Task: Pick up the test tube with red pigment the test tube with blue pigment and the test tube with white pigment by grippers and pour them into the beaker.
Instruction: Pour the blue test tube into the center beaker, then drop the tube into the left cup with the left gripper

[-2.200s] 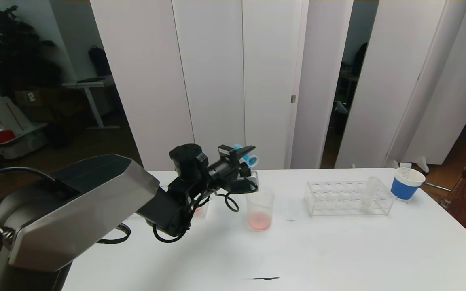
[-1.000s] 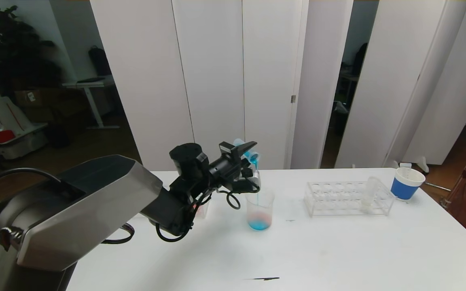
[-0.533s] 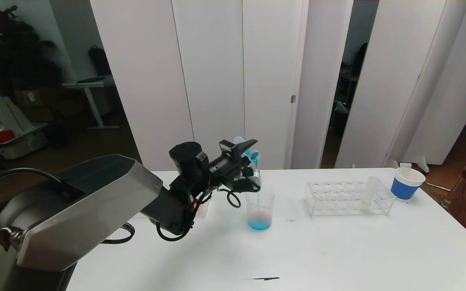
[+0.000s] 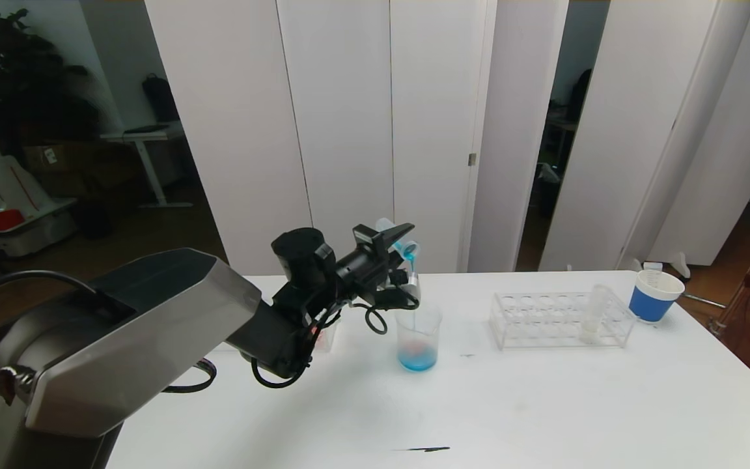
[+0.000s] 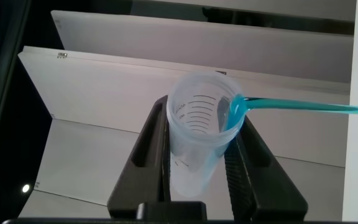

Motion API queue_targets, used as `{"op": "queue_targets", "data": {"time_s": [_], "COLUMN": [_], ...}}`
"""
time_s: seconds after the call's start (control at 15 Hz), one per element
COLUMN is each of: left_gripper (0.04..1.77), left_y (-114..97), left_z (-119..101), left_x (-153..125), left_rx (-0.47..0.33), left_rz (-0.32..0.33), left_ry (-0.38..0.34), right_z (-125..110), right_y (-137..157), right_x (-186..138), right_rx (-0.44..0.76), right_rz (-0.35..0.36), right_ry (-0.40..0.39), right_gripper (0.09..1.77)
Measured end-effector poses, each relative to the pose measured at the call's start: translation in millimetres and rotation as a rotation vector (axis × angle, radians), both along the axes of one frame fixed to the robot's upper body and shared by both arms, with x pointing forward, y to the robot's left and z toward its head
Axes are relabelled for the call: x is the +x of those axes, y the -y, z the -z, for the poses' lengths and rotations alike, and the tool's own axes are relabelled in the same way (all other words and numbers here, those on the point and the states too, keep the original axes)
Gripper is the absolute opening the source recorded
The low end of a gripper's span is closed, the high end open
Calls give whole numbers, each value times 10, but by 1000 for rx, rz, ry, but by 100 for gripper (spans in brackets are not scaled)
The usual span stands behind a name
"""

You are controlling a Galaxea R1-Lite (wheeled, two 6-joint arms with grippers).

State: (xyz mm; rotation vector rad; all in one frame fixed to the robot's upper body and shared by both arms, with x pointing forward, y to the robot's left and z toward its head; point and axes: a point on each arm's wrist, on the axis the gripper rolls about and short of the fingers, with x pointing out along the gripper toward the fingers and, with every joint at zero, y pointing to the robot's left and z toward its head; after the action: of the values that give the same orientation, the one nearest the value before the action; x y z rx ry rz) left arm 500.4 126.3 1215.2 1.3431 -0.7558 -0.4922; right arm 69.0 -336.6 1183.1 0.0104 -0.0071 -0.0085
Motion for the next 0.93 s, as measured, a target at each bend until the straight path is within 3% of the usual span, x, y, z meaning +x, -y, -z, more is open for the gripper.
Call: {"op": "queue_targets", "data": {"time_s": [0.93], "left_gripper": [58], "left_y": [-2], "left_z": [-37], "left_x": [-10], "left_rx": [1], "left_rz": [-1], "left_ry": [17], "right_z": [0], "right_y": [0], "right_x": [0], "right_rx": [0], "right_rz": [0], "right_ry": [0], "right_gripper": [175]}}
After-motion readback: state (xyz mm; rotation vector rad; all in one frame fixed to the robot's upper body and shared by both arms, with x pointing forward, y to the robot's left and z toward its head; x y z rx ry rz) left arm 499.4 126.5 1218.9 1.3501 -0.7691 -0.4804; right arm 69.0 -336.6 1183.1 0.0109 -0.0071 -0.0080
